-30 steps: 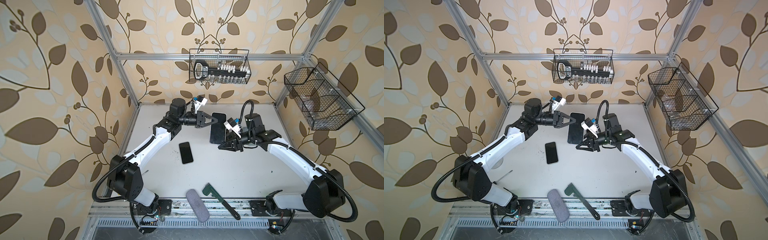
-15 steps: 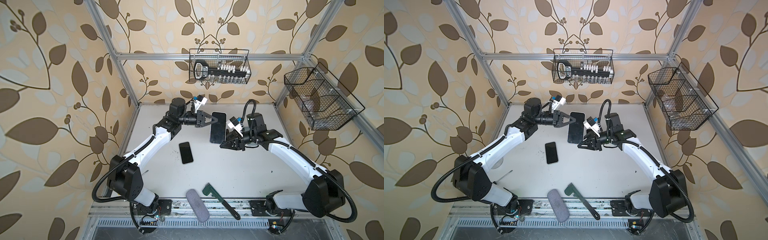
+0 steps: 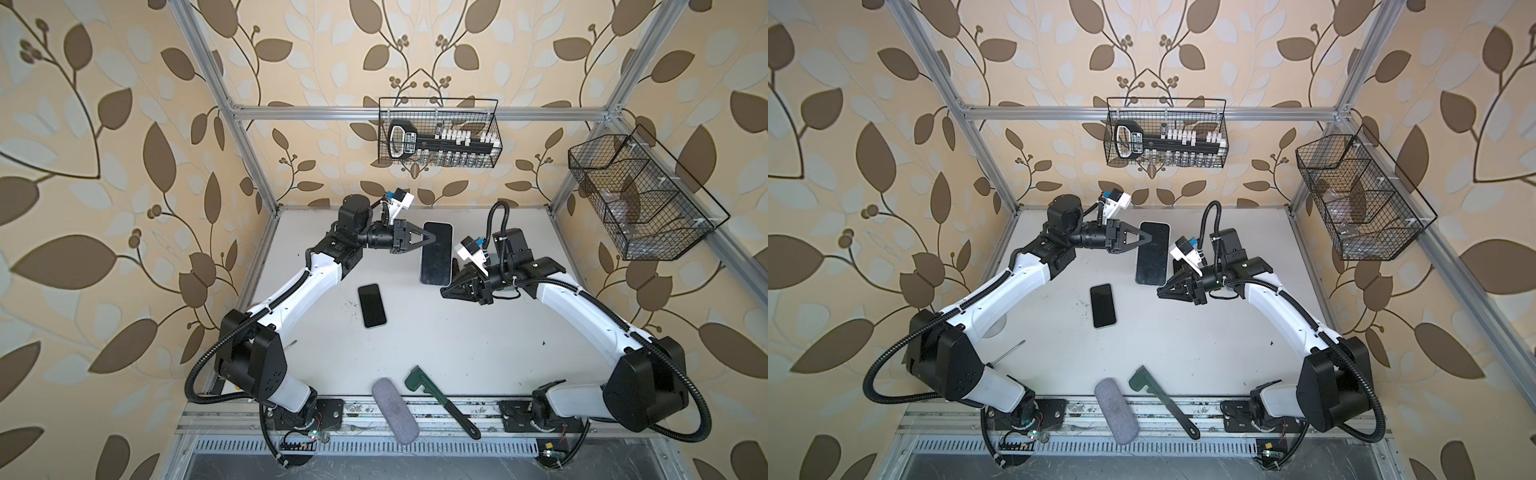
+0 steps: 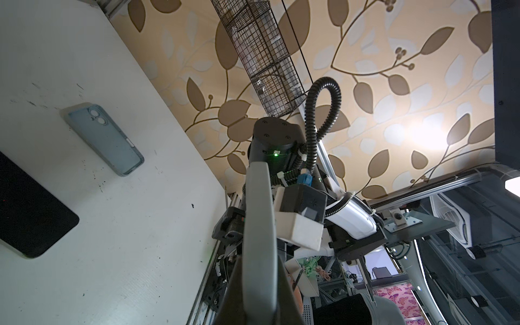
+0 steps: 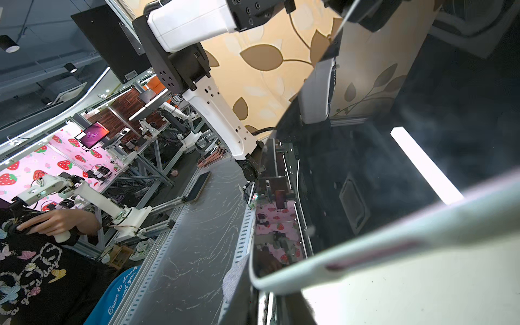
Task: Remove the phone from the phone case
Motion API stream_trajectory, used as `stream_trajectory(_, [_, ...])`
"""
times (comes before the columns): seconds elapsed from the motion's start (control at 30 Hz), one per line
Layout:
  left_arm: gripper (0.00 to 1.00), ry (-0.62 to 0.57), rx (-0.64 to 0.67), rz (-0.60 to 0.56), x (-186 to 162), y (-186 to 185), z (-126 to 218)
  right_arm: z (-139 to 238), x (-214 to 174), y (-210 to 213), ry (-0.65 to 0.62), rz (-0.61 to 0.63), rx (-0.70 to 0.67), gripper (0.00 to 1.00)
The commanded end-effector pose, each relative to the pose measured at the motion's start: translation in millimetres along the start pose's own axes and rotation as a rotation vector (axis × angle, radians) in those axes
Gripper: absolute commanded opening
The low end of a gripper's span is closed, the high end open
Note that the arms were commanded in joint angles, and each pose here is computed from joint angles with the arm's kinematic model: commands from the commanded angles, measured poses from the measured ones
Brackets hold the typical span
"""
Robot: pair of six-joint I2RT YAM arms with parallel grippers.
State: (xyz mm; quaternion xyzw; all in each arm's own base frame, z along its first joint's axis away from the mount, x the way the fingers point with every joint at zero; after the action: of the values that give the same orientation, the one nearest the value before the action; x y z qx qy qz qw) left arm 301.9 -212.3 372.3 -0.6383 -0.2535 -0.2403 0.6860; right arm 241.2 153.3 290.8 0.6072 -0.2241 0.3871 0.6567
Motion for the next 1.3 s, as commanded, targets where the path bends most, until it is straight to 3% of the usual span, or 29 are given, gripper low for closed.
stream_trajectory(0.0, [0.00,-0.039,-0.071,-0.125,16.9,-33.3,2.9,1.8,6.1,1.6,-0.003,0.047,0.009,0.14])
stream_trajectory(0.13, [0.00,-0.035,-0.062,-0.127,14.9,-29.8,2.4,2.5,6.5,3.5,0.001,0.053,-0.007,0.26])
stream_trajectory(0.27, [0.00,-0.024,-0.041,-0.137,13.2,-25.5,1.5,3.0,7.7,5.9,0.001,0.058,-0.027,0.29])
stream_trajectory(0.8, [0.00,-0.022,-0.020,-0.172,10.8,-24.9,2.9,1.1,18.5,5.1,-0.029,0.067,-0.090,0.28])
stream_trajectory(1.27, [0.00,-0.029,-0.032,-0.189,14.5,-30.8,3.5,0.0,16.3,1.5,-0.021,0.053,-0.083,0.16])
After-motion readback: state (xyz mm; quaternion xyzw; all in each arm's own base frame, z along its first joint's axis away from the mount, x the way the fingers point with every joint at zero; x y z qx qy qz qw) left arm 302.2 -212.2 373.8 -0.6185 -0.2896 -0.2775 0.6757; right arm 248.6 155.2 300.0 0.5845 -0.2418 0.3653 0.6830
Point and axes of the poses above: each gripper's point midway between its finger pads, its own z axis back along the fingers, its own y axis along the line the jaws close on, x = y × z, the point moved 10 cm from there along z, back along the fingers, and after that the axes turned 10 degrees about -z, right-handed, at the moved point
